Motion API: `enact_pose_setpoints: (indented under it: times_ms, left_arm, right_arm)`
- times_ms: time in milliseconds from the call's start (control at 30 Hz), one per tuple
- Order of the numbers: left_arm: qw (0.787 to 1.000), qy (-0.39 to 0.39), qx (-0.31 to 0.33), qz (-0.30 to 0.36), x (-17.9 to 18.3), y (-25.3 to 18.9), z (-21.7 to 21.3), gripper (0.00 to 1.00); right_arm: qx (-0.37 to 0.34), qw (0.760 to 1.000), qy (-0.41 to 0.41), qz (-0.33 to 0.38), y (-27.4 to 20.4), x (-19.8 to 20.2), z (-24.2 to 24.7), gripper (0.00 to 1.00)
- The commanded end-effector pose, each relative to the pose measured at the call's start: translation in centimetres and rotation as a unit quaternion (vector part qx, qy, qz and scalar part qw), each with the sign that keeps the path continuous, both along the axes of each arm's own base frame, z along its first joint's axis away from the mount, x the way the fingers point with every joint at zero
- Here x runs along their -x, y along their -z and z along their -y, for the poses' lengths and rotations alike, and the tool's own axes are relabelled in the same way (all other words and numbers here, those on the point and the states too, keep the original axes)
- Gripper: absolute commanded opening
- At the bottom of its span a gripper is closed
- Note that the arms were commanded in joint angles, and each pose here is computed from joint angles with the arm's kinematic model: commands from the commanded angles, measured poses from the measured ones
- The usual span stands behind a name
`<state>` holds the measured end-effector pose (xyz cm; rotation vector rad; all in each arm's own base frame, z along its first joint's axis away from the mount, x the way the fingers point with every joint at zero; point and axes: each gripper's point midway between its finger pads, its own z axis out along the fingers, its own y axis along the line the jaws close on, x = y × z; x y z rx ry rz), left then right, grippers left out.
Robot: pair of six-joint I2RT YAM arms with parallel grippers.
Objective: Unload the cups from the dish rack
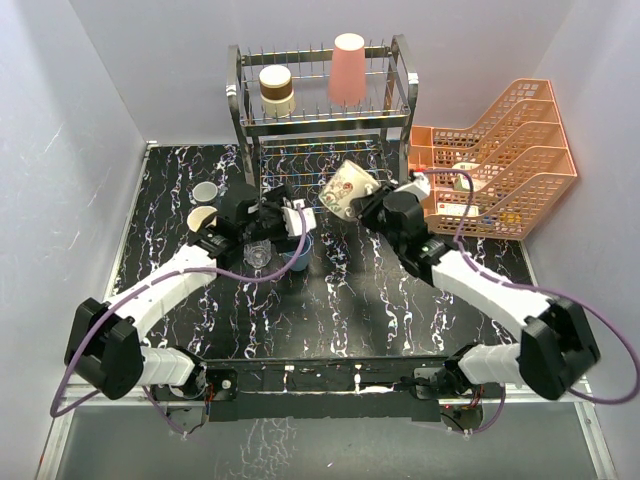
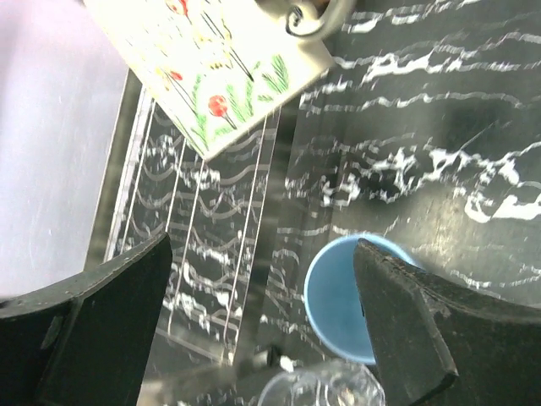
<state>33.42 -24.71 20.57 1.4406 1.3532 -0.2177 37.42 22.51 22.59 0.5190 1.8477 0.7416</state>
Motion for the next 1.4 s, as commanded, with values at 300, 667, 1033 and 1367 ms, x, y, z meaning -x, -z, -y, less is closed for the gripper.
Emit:
enact_pose_setpoints:
  times_ms: [300,667,1033,1367]
  left_arm:
    - [0.981,0.143,0.026,0.126,3.2,-0.9,7.2,0.78]
    - [0.977,0.192,0.015,0.095,7.3,1.6,9.1,0.68]
    - [0.984,0.136,0.094,0.067,11.8,-0.1,9.1,0.78]
    - [0.984,0.102,0.117,0.084,9.8,-1.8,10.4,0.72]
  right_arm:
    - [-0.269,0.963,-0.033,0.008,-6.8,7.7,1.0,0.08]
    - [-0.367,0.927,-0.070,-0.027,-6.5,11.1,0.9,0.08]
    - [-0.448,0.892,-0.056,-0.021,-10.0,10.1,0.9,0.08]
    - [-0.514,0.855,-0.071,-0.016,-13.5,10.6,1.1,0.08]
